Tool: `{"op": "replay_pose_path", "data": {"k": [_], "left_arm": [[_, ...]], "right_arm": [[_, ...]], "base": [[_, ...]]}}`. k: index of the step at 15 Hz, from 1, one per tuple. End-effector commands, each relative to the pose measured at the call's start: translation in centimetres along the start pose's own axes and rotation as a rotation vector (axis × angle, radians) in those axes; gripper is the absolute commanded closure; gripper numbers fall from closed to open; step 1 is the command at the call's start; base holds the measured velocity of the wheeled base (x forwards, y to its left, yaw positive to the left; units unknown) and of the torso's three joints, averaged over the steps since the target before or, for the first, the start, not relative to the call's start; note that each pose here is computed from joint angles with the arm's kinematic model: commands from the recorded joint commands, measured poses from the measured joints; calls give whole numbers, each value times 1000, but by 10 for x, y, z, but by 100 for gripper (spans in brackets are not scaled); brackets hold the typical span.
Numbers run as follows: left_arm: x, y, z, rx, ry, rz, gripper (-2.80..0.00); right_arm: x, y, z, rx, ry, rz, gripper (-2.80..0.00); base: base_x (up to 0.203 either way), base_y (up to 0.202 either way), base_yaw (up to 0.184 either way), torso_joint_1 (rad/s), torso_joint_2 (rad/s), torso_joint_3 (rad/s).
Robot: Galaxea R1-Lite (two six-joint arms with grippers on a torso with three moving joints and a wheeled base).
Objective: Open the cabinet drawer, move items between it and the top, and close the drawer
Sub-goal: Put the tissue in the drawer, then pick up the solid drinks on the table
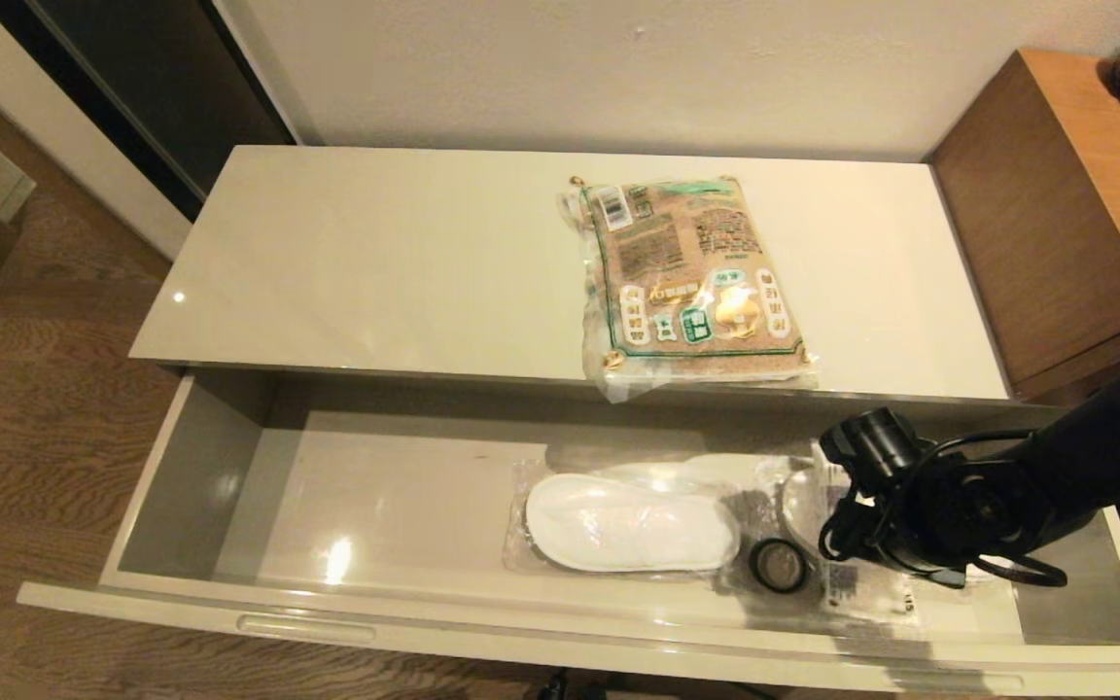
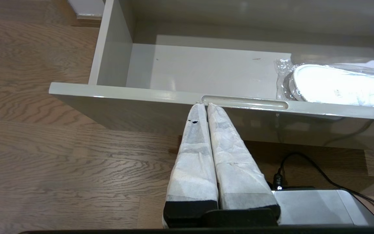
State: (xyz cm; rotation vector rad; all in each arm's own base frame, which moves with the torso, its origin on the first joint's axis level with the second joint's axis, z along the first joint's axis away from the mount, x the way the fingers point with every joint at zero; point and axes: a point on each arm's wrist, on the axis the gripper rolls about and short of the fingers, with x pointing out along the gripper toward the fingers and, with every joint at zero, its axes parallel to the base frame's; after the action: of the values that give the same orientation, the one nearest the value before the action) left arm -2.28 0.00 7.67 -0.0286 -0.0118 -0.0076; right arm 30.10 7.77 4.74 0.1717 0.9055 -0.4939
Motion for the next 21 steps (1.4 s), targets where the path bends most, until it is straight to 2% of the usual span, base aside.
{"op": "replay_pose_path", "data": {"k": [1, 3, 5, 12, 13, 16, 18, 19, 21], "left_arm": [[0, 0, 0, -1, 0, 1, 0], [0, 0, 0, -1, 0, 0, 0], [0, 0, 0, -1, 0, 0, 0], [0, 0, 0, 1, 0, 1, 0], [0, 0, 0, 1, 0, 0, 0], [0, 0, 0, 1, 0, 0, 0], [0, 0, 0, 1, 0, 0, 0], [0, 0, 0, 1, 0, 0, 0], [0, 0, 0, 1, 0, 1, 0]], "right_arm": [[-4, -3, -1, 1, -3, -1, -280], [-17, -9, 3, 0, -25, 17, -280], [-47, -20, 13, -8, -81, 67, -280], [-154, -68, 16, -110, -148, 158, -280], [-166, -71, 19, -128, -165, 173, 0], [-190, -63, 37, -152, -231, 230, 0], [-193, -44, 51, -187, -258, 249, 0], [-198, -33, 57, -227, -283, 265, 0], [-209, -6, 54, -428, -346, 273, 0]], "base": [[0, 0, 0, 0, 0, 0], [0, 0, 0, 0, 0, 0], [0, 0, 0, 0, 0, 0], [0, 0, 0, 0, 0, 0], [0, 0, 0, 0, 0, 0], [0, 0, 0, 0, 0, 0], [0, 0, 0, 0, 0, 0], [0, 0, 0, 0, 0, 0], [0, 0, 0, 0, 0, 0]]}}
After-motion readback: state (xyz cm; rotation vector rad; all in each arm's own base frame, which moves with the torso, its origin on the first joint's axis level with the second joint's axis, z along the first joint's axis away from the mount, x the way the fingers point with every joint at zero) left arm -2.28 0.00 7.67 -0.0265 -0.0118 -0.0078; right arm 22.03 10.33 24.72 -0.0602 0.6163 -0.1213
